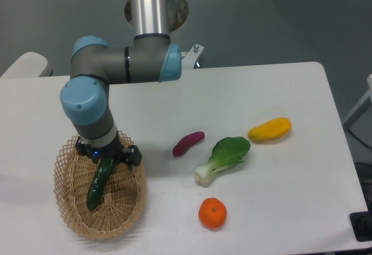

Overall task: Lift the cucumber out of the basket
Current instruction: 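Lower the gripper onto the cucumber and close the fingers on it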

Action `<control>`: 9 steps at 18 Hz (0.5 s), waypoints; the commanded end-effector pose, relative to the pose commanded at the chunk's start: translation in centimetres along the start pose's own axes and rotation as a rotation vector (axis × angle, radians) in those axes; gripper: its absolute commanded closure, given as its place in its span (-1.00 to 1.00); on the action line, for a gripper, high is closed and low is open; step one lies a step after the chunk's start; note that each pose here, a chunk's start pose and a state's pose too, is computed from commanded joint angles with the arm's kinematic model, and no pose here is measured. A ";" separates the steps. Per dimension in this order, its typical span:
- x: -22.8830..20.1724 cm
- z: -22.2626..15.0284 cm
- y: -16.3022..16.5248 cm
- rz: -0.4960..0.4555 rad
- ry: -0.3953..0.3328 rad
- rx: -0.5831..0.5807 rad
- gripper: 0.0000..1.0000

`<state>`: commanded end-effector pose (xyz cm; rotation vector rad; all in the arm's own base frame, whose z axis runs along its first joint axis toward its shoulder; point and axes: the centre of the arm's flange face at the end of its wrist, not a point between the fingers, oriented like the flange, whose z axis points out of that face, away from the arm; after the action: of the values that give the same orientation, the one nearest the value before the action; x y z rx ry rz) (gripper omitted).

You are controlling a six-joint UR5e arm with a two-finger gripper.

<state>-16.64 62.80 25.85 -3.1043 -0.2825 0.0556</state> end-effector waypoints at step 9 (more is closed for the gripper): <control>2.3 4.3 -0.2 0.038 0.001 0.000 -1.00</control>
<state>-14.58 63.48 21.51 -3.1101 -0.2229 0.0542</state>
